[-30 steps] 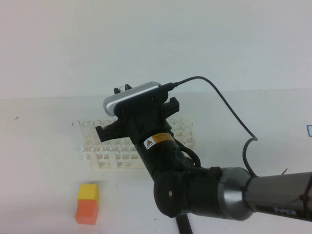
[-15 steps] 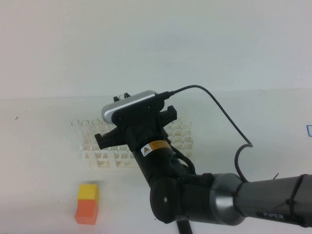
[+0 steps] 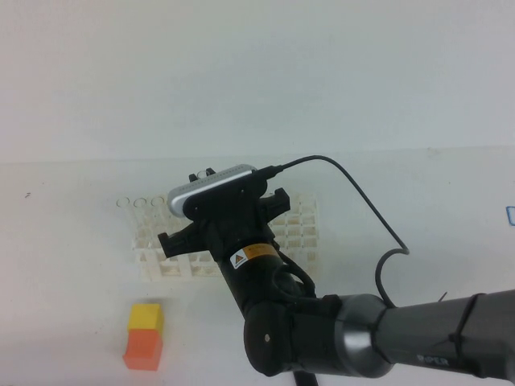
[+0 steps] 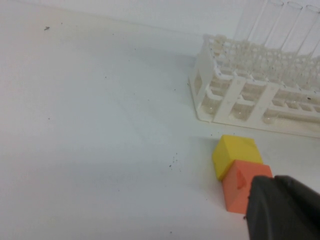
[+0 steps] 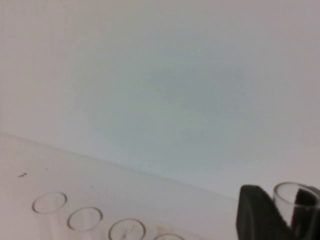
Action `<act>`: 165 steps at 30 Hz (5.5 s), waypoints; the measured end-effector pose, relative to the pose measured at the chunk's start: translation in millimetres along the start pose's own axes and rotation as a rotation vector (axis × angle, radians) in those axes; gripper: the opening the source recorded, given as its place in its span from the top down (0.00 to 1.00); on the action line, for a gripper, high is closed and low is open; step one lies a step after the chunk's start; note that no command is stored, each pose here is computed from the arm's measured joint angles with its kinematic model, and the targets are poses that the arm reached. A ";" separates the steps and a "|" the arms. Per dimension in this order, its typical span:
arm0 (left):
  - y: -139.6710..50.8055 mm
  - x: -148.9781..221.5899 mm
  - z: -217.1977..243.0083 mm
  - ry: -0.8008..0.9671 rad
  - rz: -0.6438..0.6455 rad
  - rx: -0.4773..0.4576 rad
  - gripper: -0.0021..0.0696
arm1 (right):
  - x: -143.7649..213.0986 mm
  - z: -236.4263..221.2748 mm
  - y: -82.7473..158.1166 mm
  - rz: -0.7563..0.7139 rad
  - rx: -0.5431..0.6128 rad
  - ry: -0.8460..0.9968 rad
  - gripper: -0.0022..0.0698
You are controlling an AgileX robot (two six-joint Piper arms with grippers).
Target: Place the test tubes
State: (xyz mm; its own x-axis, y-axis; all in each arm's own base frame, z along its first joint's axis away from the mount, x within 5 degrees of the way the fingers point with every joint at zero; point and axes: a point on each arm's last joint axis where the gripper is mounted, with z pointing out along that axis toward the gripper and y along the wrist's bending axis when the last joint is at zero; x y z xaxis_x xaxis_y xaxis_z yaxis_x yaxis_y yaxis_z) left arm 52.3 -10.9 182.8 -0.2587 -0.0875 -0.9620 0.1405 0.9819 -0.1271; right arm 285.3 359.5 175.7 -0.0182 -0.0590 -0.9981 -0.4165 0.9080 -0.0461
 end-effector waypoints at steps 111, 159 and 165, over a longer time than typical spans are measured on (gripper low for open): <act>0.1 -0.2 0.0 -0.002 0.021 -0.001 0.97 | -286.5 -198.4 -77.3 -0.756 -0.339 -0.600 0.97; 0.0 0.1 0.1 0.002 0.023 0.001 0.97 | -43.6 -359.5 -225.3 -0.562 0.323 -0.099 0.97; 0.0 0.3 0.1 0.004 0.023 0.001 0.97 | -6.7 -355.9 -223.6 -0.161 0.277 -0.068 0.97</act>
State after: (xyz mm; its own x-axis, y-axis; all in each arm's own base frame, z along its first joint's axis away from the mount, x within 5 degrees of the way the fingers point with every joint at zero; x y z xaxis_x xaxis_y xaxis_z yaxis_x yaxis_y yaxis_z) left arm 52.4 -11.0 182.5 -0.2591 -0.0639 -0.9637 0.1474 0.9835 -0.1049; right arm 55.1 9.2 207.4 0.0926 -0.1915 -0.9771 -0.1463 0.9681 -0.2036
